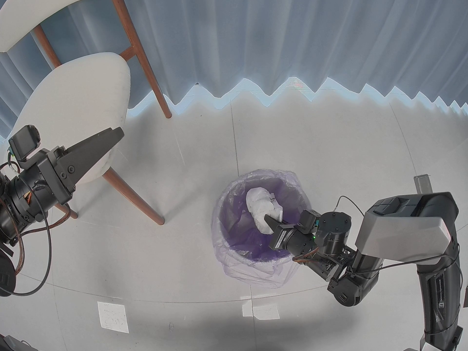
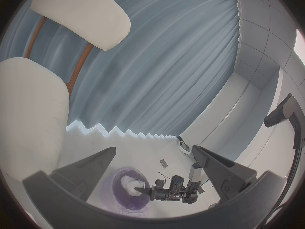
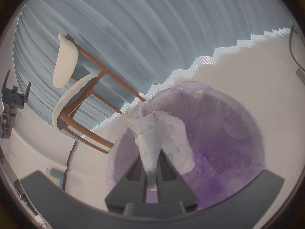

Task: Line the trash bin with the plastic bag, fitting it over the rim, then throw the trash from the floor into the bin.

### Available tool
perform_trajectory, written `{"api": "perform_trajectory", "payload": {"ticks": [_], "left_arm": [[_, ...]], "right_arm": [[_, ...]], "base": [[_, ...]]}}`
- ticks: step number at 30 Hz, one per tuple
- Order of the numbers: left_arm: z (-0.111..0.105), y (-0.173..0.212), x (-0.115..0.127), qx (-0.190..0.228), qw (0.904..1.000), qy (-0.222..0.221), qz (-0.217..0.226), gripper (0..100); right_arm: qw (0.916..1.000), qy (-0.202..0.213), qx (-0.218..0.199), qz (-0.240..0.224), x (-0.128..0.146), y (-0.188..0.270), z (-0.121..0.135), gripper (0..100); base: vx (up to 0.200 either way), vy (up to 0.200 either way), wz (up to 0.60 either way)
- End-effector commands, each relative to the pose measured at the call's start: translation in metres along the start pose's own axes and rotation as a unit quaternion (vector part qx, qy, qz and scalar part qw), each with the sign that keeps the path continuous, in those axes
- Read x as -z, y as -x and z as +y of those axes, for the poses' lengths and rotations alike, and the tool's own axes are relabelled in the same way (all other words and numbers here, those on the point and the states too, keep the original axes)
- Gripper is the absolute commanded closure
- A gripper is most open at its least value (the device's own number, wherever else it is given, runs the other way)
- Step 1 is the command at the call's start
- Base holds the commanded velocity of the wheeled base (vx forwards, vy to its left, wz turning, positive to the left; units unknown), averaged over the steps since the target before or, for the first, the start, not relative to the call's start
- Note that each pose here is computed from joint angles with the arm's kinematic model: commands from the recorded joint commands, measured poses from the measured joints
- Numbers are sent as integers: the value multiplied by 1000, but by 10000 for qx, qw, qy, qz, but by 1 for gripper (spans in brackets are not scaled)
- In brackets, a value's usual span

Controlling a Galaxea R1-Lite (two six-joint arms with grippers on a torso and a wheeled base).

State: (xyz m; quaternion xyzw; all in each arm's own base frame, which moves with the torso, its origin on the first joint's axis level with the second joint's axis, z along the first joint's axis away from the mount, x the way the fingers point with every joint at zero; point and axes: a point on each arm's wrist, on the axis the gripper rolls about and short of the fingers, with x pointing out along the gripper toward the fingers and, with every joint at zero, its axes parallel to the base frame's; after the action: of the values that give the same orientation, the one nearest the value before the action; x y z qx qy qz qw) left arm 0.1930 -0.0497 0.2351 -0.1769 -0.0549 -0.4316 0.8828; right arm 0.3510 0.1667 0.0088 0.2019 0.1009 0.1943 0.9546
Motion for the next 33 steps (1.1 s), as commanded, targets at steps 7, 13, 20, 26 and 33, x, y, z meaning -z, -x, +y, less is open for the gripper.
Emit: {"api": "perform_trajectory", "payload": {"ticks": [7,13,20,26,33], "left_arm": [[-1,0,1,32,10000,18,20,0],[-1,-1,2,36,10000,25,28,0],[-1,0,2,31,10000,34,38,0],[-1,0,3,28,10000,39,44,0],[-4,2,1,90,9999,-76,-44,0]], "right_arm": [[9999,111,-5,14,4,1,-1,0],[9999,110,-54,-73,3,2,1,0],[9999,111,-61,-70,3,2,1,0],[9998,109,-62,-146,-1,2,3,0],[9980,128,59,-621,-27,3,11,0]], "base": [[0,0,0],[0,0,0],[0,0,0],[0,0,0],[0,0,0]]}}
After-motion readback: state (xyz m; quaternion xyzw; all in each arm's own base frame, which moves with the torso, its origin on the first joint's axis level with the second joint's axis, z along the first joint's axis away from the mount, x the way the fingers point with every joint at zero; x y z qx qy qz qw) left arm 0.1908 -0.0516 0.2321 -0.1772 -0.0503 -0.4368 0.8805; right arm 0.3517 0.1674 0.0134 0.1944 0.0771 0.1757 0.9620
